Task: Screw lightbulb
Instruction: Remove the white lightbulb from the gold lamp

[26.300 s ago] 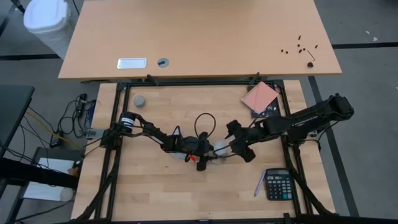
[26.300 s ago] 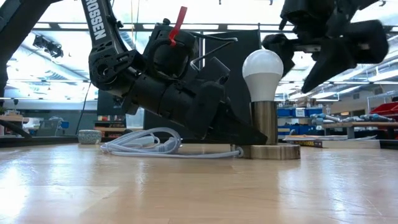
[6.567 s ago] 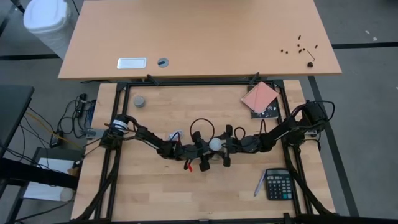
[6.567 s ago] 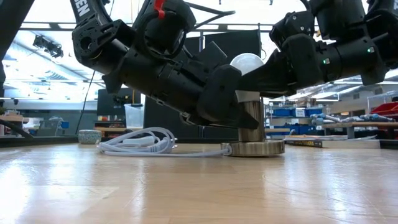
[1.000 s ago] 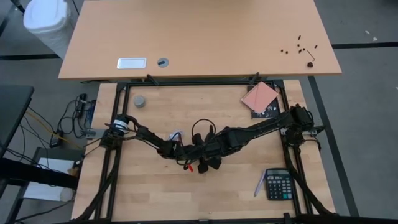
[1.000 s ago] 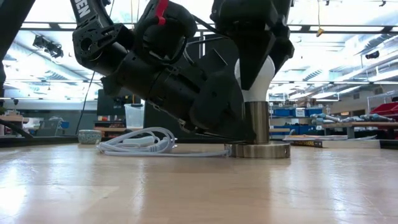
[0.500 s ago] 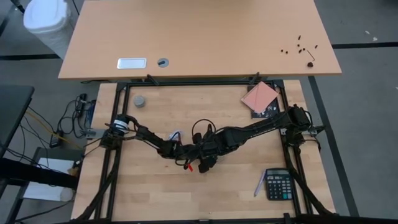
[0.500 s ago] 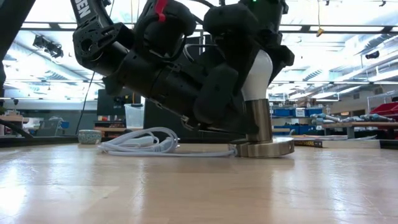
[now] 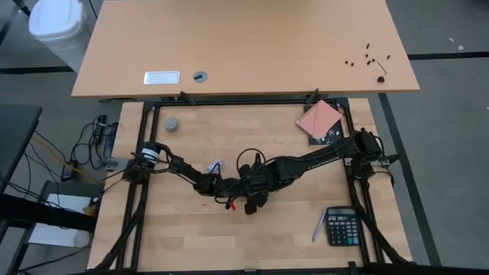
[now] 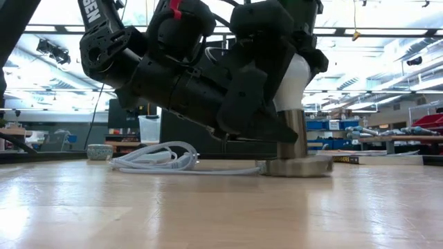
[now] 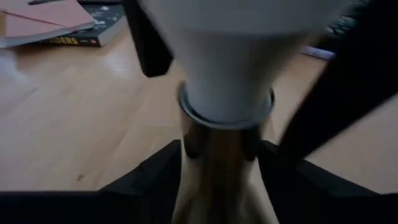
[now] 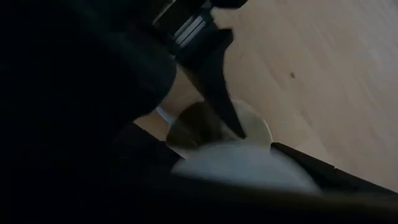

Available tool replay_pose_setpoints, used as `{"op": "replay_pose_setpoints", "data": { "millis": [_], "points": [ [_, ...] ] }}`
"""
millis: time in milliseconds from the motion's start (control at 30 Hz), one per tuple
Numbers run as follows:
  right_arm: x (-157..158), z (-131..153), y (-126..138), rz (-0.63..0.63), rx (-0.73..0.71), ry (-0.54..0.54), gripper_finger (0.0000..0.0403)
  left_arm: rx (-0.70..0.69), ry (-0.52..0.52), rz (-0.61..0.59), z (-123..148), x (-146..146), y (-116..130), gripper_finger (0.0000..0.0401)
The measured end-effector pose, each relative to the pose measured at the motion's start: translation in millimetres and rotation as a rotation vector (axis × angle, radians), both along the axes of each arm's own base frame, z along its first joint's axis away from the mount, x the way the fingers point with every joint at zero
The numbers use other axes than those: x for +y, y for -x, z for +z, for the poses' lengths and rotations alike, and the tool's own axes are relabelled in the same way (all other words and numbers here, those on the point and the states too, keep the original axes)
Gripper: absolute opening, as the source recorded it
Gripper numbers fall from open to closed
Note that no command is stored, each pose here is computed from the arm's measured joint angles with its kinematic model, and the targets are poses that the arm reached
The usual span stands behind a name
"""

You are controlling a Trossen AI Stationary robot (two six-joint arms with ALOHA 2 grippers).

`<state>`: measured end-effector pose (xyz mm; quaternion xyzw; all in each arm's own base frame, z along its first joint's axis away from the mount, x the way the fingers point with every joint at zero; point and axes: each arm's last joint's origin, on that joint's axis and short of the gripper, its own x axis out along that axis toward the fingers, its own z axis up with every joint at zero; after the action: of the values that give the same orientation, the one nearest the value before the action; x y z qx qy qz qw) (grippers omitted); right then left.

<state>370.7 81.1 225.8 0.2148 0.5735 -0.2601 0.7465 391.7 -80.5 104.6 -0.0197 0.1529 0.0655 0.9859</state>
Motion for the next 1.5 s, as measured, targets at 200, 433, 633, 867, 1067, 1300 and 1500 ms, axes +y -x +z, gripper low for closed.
{"op": "replay_pose_setpoints", "data": {
  "millis": [200, 433, 633, 867, 1067, 1300, 1500],
  "points": [
    [4, 0, 0, 0.024, 0.000, -0.006, 0.0295, -0.052, 0.013, 0.019, -7, 1, -3, 0.0258],
    [5, 0, 1, 0.036, 0.004, -0.008, 0.0295, -0.075, -0.019, 0.000, -19, 0, -4, 0.0234],
    [5, 1, 1, 0.036, 0.003, -0.019, 0.0295, -0.086, -0.056, -0.021, -18, -4, -4, 0.0199],
    [5, 1, 2, 0.010, 0.004, -0.046, 0.0295, -0.088, -0.065, 0.001, -18, -5, -3, 0.0180],
    [5, 1, 4, 0.010, 0.032, -0.045, 0.0284, -0.086, -0.058, 0.007, -18, -5, -3, 0.0183],
    [5, 1, 5, 0.008, 0.035, -0.044, 0.0254, -0.086, -0.059, 0.018, -18, -5, -3, 0.0183],
    [5, 1, 5, 0.039, 0.040, -0.038, 0.0262, -0.086, -0.060, 0.024, -18, -4, -3, 0.0183]
  ]
}}
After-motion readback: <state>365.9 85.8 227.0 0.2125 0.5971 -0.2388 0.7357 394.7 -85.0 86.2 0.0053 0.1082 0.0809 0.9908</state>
